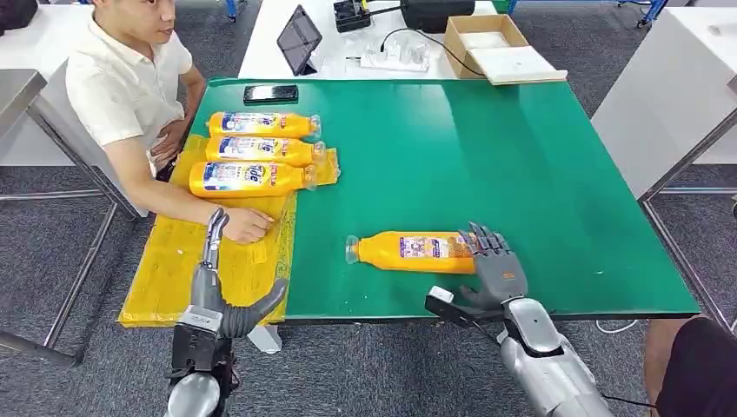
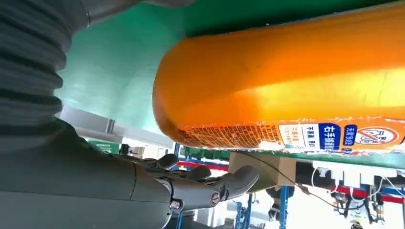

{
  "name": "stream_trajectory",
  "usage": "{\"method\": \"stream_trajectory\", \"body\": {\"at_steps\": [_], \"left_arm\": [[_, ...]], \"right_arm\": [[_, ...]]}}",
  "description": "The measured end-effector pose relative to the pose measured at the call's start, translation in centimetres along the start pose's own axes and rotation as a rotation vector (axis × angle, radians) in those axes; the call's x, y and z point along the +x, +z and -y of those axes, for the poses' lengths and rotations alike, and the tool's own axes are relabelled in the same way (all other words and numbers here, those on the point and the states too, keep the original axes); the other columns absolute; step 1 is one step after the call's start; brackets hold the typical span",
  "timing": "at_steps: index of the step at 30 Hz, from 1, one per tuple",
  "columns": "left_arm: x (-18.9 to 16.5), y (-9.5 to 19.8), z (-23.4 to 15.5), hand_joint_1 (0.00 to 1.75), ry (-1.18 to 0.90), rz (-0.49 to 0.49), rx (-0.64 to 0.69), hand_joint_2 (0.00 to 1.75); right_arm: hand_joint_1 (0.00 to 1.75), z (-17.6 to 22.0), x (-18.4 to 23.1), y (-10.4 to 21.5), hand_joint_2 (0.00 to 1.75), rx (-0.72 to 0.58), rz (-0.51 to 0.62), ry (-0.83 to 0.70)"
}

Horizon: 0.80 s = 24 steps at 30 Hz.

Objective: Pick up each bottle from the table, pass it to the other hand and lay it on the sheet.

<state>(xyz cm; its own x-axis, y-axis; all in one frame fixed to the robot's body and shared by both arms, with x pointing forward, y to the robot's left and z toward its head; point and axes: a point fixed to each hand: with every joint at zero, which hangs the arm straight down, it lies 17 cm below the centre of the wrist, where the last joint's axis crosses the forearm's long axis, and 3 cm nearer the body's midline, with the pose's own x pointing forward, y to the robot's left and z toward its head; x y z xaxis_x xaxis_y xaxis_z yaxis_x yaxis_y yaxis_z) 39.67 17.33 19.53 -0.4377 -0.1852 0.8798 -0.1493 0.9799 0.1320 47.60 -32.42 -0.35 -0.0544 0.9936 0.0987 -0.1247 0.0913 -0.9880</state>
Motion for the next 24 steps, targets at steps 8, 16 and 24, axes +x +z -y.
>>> {"method": "stream_trajectory", "body": {"at_steps": [8, 16, 24], "left_arm": [[0.2, -0.2, 0.4, 0.0, 0.008, 0.01, -0.007, 1.75], [0.1, -0.4, 0.8, 0.0, 0.022, 0.006, -0.012, 1.75], [0.0, -0.7, 1.6, 0.0, 0.053, 0.0, -0.026, 1.75]], "right_arm": [[0.0, 0.7, 1.2, -0.4, 1.75, -0.042, 0.026, -0.016], [0.0, -0.1, 0.8, -1.3, 1.75, 0.001, -0.02, -0.039], [0.0, -0.1, -0.4, -3.2, 1.75, 0.059, -0.071, -0.064]]}}
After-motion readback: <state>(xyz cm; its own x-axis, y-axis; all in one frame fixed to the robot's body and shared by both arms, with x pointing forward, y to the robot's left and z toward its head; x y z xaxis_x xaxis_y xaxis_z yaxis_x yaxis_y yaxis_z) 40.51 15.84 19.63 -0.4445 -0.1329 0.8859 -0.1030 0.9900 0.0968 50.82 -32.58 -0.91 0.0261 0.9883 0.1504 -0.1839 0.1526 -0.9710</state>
